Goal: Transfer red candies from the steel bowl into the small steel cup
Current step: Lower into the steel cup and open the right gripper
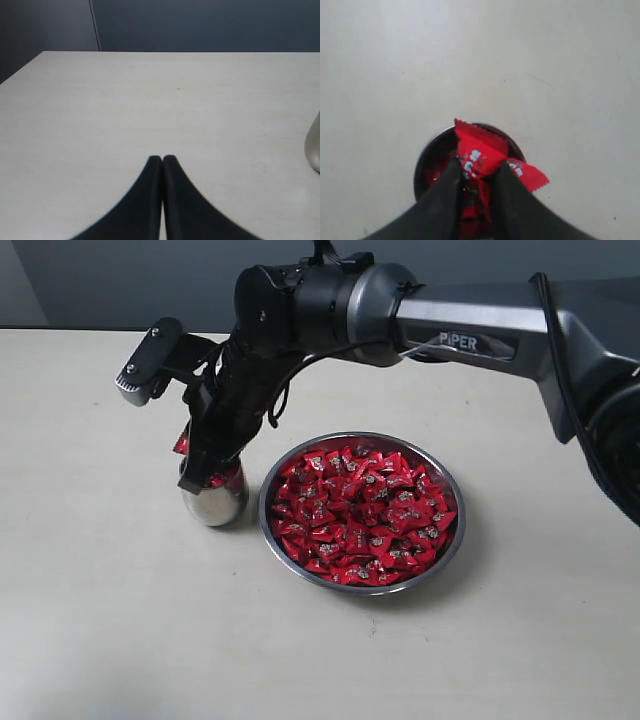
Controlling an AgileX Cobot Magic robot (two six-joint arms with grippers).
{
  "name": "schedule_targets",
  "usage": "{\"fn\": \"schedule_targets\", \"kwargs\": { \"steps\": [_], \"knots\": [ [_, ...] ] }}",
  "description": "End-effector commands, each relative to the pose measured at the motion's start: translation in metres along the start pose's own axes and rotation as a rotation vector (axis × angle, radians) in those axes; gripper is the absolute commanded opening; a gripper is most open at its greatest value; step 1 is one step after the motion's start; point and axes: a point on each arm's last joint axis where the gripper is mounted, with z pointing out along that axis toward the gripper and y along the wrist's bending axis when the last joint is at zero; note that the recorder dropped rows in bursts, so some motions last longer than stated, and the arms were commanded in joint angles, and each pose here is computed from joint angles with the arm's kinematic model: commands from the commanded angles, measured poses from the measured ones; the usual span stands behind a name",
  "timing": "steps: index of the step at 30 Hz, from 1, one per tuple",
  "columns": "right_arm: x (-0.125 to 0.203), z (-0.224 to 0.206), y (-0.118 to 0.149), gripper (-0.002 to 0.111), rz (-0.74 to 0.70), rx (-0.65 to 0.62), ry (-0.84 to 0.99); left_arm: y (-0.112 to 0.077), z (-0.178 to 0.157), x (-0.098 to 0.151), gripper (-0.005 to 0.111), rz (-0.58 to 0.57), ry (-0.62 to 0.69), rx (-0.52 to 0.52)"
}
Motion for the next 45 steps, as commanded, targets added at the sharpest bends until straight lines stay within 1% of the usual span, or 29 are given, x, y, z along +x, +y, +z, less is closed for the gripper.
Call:
{"fn": "schedule_targets", "kwargs": {
  "steps": [1,4,8,31,34,37,39,41,45],
  "knots": [
    [-0.0003,-0.0034,0.0015,-0.001,-0.010,-0.017,0.016,-0.0005,0.0001,0.0006,0.000,0.000,-0.008,0.009],
    [0.0012,-0.0034,0.0029,-0.001,-0.010,-0.032,0.033,-0.0005,0.0001,0.0006,0.000,0.000,-0.008,0.009],
    [0.0024,-0.0035,0.0016,-0.001,-0.029,-0.019,0.046,-0.0005,0.0001,0.0006,0.000,0.000,-0.008,0.009],
    [0.0020,-0.0034,0.0013,0.000,-0.029,-0.015,0.042,-0.0005,0.0001,0.0006,0.000,0.000,-0.008,0.009],
    [0.0024,-0.0035,0.0017,0.011,-0.029,-0.019,0.046,-0.0005,0.0001,0.0006,0.000,0.000,-0.008,0.009],
    [0.0027,-0.0035,0.0019,0.027,-0.026,-0.022,0.050,-0.0005,0.0001,0.0006,0.000,0.000,-0.008,0.009],
    [0.0028,-0.0035,0.0020,0.034,-0.022,-0.023,0.051,-0.0005,0.0001,0.0006,0.000,0.000,-0.008,0.009],
    [0.0028,-0.0035,0.0020,0.036,-0.019,-0.023,0.051,-0.0005,0.0001,0.0006,0.000,0.000,-0.008,0.009],
    [0.0028,-0.0035,0.0020,0.037,-0.004,-0.023,0.051,-0.0005,0.0001,0.0006,0.000,0.000,-0.008,0.009]
  ]
}}
